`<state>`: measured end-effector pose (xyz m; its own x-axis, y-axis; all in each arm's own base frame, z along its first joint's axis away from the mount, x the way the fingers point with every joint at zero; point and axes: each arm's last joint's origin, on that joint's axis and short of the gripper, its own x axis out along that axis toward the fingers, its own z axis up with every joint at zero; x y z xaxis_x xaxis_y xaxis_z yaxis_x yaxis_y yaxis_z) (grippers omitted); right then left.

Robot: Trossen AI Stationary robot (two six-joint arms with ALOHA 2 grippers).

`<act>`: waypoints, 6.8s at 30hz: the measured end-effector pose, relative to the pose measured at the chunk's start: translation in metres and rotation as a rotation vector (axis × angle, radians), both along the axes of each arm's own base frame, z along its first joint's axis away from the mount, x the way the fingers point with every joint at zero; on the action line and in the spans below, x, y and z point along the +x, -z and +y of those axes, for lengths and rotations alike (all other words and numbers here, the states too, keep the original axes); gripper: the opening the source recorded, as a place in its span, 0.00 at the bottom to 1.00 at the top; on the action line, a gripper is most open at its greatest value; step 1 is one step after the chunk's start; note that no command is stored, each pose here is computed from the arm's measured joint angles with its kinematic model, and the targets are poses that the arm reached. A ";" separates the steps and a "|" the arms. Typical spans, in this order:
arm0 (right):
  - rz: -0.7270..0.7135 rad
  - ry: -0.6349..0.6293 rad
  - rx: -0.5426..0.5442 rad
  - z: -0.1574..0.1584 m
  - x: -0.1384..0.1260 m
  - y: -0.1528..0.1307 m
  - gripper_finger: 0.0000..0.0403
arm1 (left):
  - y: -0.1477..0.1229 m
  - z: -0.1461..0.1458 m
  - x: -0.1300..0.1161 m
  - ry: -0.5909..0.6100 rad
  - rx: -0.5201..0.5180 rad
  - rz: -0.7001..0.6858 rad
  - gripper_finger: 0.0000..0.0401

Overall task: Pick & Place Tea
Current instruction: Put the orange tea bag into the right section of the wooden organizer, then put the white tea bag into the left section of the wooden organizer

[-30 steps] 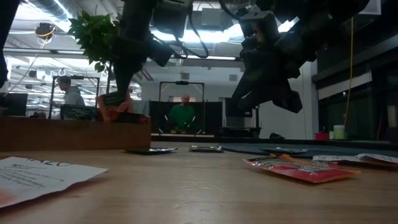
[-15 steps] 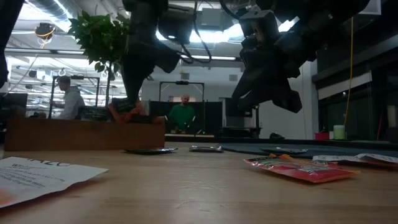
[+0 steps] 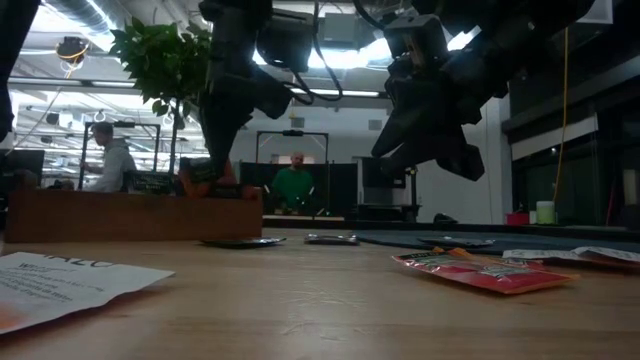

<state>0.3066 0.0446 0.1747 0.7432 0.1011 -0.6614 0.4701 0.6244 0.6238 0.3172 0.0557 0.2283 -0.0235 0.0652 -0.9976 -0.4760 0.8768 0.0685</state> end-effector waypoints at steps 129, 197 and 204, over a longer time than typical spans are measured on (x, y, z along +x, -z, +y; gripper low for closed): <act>-0.252 -0.256 -0.043 0.131 0.037 -0.096 0.25 | 0.001 -0.193 -0.096 0.445 -0.295 -0.764 0.22; 0.032 -0.419 -0.228 0.159 0.136 0.080 0.25 | 0.095 -0.230 -0.060 0.627 -0.313 -0.585 0.17; 0.037 -0.511 -0.293 0.158 0.134 0.081 0.24 | 0.094 -0.232 -0.062 0.599 -0.432 -0.551 0.16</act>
